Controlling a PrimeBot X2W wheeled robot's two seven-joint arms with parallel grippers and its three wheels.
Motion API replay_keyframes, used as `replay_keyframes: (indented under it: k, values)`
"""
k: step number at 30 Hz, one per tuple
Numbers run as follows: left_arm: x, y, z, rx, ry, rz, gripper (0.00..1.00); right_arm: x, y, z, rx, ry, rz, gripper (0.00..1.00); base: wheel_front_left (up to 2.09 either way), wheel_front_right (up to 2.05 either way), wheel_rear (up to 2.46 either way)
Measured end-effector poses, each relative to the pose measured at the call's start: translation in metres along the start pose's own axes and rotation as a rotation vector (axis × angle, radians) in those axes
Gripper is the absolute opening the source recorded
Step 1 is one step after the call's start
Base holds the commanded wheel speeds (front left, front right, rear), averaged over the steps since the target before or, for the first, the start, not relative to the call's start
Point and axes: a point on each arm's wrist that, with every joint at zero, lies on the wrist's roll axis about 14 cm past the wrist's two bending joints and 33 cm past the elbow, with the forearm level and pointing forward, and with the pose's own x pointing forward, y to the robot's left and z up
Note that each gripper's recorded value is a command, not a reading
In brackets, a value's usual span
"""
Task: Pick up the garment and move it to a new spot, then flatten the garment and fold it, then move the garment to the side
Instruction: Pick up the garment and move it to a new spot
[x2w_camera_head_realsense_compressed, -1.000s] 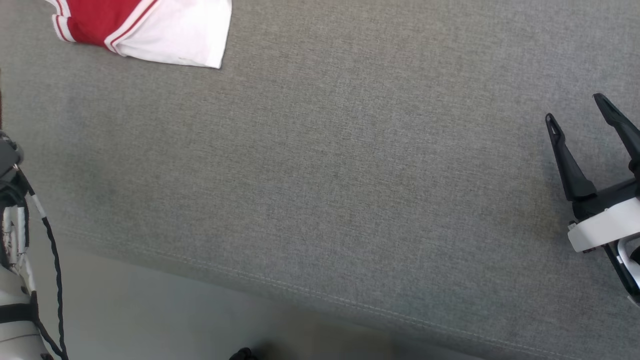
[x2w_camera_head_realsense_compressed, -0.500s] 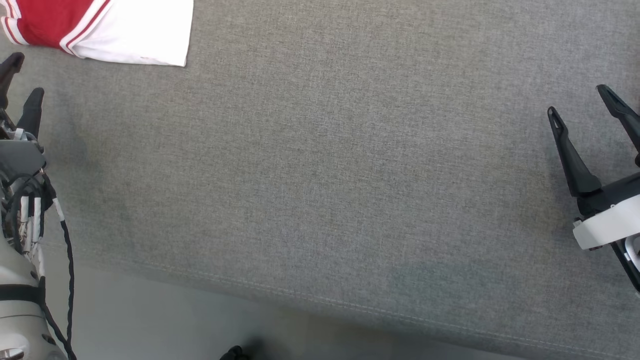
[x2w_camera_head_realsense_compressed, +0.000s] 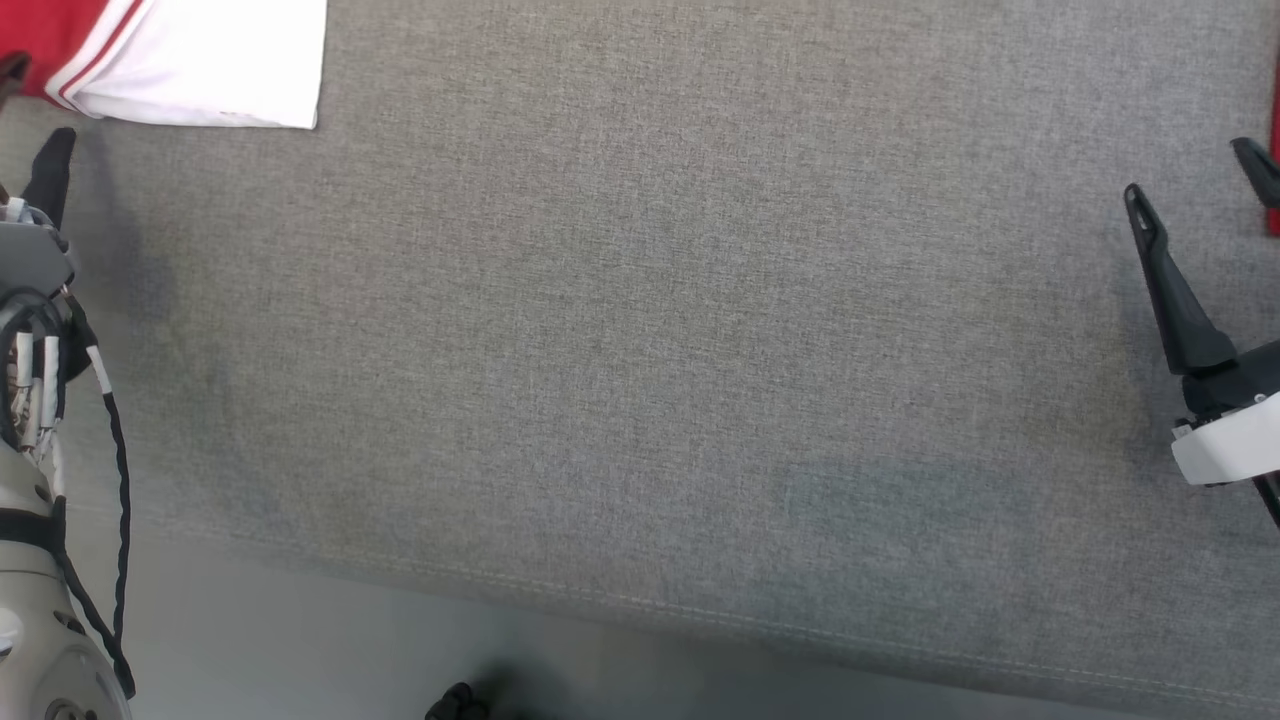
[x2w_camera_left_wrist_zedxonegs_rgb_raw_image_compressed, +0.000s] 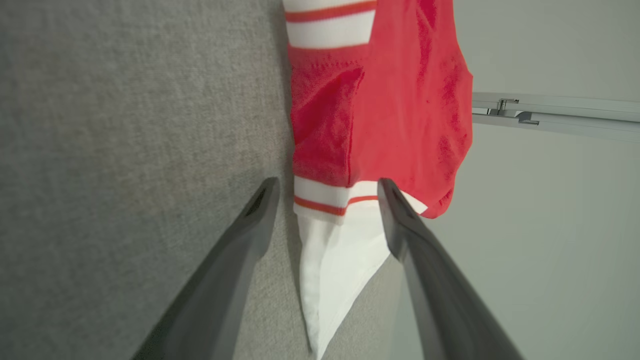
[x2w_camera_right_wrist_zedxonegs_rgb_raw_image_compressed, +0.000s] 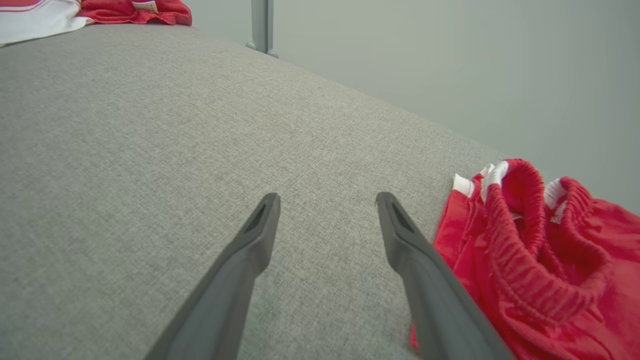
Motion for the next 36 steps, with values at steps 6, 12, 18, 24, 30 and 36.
replay_keyframes:
  k: [6,12,18,24,30,36]
  values:
    - [0.009,0.006,-0.005,0.012,0.011,0.035,1.0,0.001,-0.004,-0.003,0.0,0.006,-0.009,1.0,0.0,0.0,0.0]
    - [0.017,0.003,-0.004,0.054,0.003,0.049,0.42,0.001,-0.004,-0.001,0.006,0.0,-0.007,1.0,0.0,0.0,0.0]
    - [0.022,0.005,-0.008,0.057,0.005,0.061,0.0,0.001,-0.01,-0.002,0.008,0.004,-0.028,1.0,0.0,0.0,0.0]
    - [0.023,-0.018,-0.009,0.066,0.008,-0.017,0.0,0.002,-0.011,-0.001,0.016,-0.003,-0.045,1.0,0.0,0.0,0.0]
    - [0.017,-0.06,-0.011,0.11,0.027,-0.146,0.0,0.002,-0.005,0.006,0.042,-0.03,-0.041,1.0,0.0,0.0,0.0]
    - [0.0,-0.11,-0.019,0.236,0.078,-0.289,0.0,-0.001,0.005,0.016,0.074,-0.068,-0.038,1.0,0.0,0.0,0.0]
